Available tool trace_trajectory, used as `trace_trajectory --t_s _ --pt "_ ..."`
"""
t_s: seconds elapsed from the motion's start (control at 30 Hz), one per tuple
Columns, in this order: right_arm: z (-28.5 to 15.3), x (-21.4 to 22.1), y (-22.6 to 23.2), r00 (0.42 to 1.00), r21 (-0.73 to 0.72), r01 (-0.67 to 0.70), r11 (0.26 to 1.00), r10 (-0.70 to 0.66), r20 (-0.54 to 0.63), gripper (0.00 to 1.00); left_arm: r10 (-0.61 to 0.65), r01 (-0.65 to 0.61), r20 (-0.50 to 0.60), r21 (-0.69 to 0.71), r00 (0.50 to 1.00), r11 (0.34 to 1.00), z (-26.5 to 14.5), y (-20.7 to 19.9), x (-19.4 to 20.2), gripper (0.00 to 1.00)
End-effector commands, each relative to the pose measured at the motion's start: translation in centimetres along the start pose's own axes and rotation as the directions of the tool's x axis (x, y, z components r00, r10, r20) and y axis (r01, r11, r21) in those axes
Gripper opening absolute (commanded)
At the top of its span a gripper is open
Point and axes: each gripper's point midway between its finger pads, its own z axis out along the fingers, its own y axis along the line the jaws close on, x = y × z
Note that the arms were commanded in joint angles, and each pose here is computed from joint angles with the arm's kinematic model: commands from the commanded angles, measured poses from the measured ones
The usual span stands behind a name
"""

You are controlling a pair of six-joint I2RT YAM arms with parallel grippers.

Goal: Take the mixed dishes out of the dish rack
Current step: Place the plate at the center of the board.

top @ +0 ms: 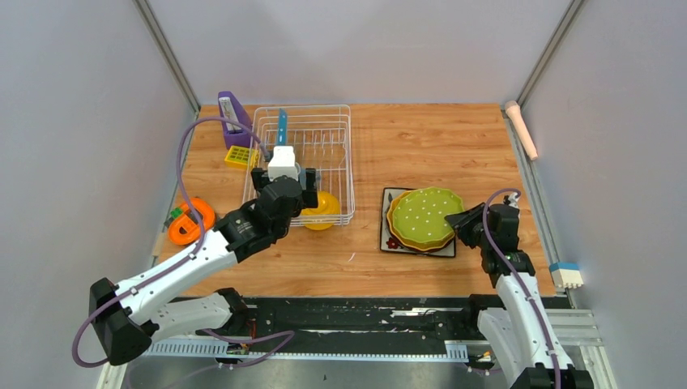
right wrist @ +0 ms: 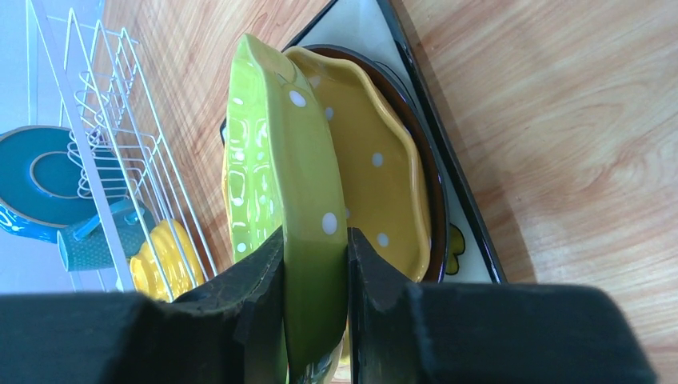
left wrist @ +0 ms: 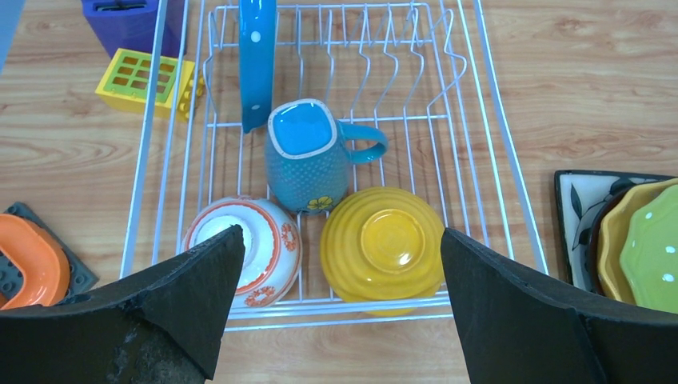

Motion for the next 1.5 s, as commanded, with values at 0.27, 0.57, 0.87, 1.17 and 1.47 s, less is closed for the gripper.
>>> trace_trajectory --t_s 0.27,0.57,0.87,1.17,1.47 --pt "0.9 0.8 0.0 0.995 -0.073 0.098 0.992 -0.099 -0.012 0.40 -0.065 0.068 0.053 -0.066 0.997 0.996 -0.8 1.3 -2.4 1.00" --pt "0.2 0.5 0.9 0.993 -0.111 0.120 0.987 -0.120 0.003 0.72 -0.041 0.042 0.007 -0.076 0.999 0.996 -0.1 0.6 -1.6 1.00" --pt "-0.8 -0.7 1.2 0.991 -0.080 0.131 0.988 -0.128 0.044 0.98 -0.010 0.010 -0.002 -0.104 1.000 0.994 -0.3 1.3 -1.6 1.00" --pt "-1.4 -1.9 0.1 0.986 -0.014 0.118 0.993 -0.116 0.116 0.99 -0.035 0.038 0.021 -0.152 0.999 0.988 -0.6 2.6 -1.5 1.00" --pt "-1.6 -1.3 0.5 0.988 -0.053 0.122 0.991 -0.116 0.100 1.00 -0.115 0.111 -0.020 -0.133 0.993 0.985 1.9 3.9 -1.6 1.00"
